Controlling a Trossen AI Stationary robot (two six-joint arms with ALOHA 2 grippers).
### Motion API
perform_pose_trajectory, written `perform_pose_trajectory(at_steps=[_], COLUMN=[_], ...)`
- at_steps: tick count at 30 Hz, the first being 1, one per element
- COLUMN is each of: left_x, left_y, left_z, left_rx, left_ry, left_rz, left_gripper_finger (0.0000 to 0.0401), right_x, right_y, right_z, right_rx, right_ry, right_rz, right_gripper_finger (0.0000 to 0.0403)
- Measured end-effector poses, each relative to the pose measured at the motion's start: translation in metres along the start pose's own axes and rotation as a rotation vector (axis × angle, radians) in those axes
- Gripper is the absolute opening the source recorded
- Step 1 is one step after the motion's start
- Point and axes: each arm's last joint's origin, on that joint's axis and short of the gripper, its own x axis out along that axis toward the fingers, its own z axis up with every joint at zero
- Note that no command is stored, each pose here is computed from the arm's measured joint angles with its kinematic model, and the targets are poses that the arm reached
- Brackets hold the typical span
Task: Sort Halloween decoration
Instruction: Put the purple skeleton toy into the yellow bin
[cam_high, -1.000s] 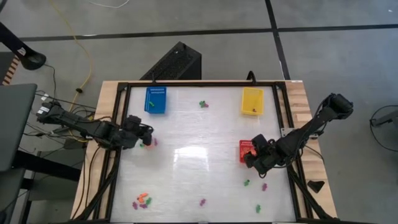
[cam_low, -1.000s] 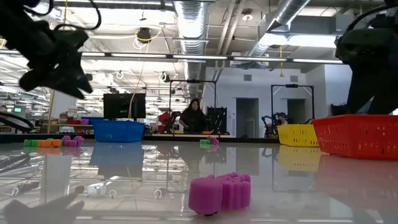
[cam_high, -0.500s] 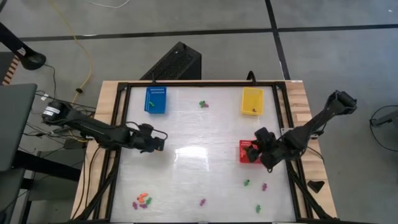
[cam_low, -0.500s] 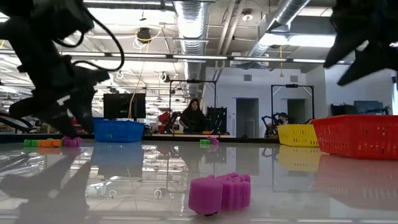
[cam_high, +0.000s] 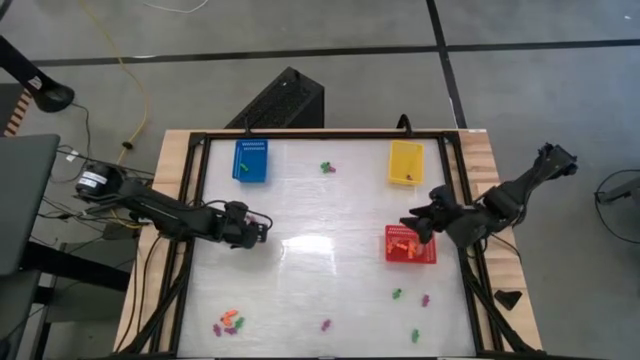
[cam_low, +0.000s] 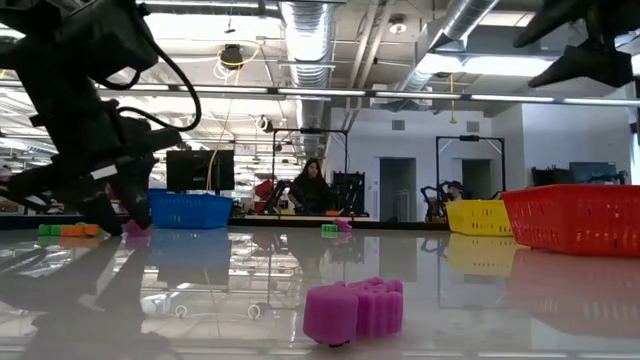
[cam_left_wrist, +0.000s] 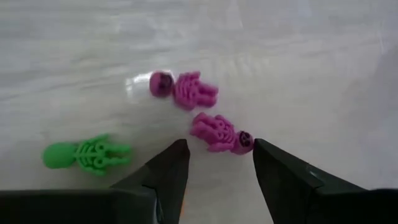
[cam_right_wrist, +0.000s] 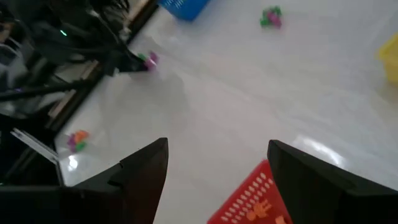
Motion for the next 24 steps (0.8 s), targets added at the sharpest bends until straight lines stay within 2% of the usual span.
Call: perform_pose_trajectory(at_steps=[9,14,18,20,24], left_x=[0.009,0.014,0.024,0.029,0.031], left_y=[-0.009,-0.009,-0.013,-0.018,-0.028], left_z=[0.013,0.018,0.016,0.014,0.014], left_rx=[-0.066,-0.081,-0.043,-0.031,-0.063], left_ry=[-0.054,-0.039,-0.002,0.01,0.006], left_rz=[-0.08,-0.067,-0.073,-0.113,-0.216], left_gripper_finger=[0.0115,0.009,0.0043,0.0017,0.001], right_x=[-0.012,-0.017,-0.022,-0.024,-0.03], right_y=[-0.002,0.001,0.006,0.009,0.011], right_z=[0.012,0.017,0.024,0.027,0.034], right_rx=[-0.024,-0.036,-0.055,-0.07,-0.09], right_ry=[-0.036,-0.065,-0.11,-0.147,-0.209], right_rz=[0.1,0.165,0.23,0.254,0.296], right_gripper_finger=[0.0304,0.0304,0.0304,0.0304,0.0304])
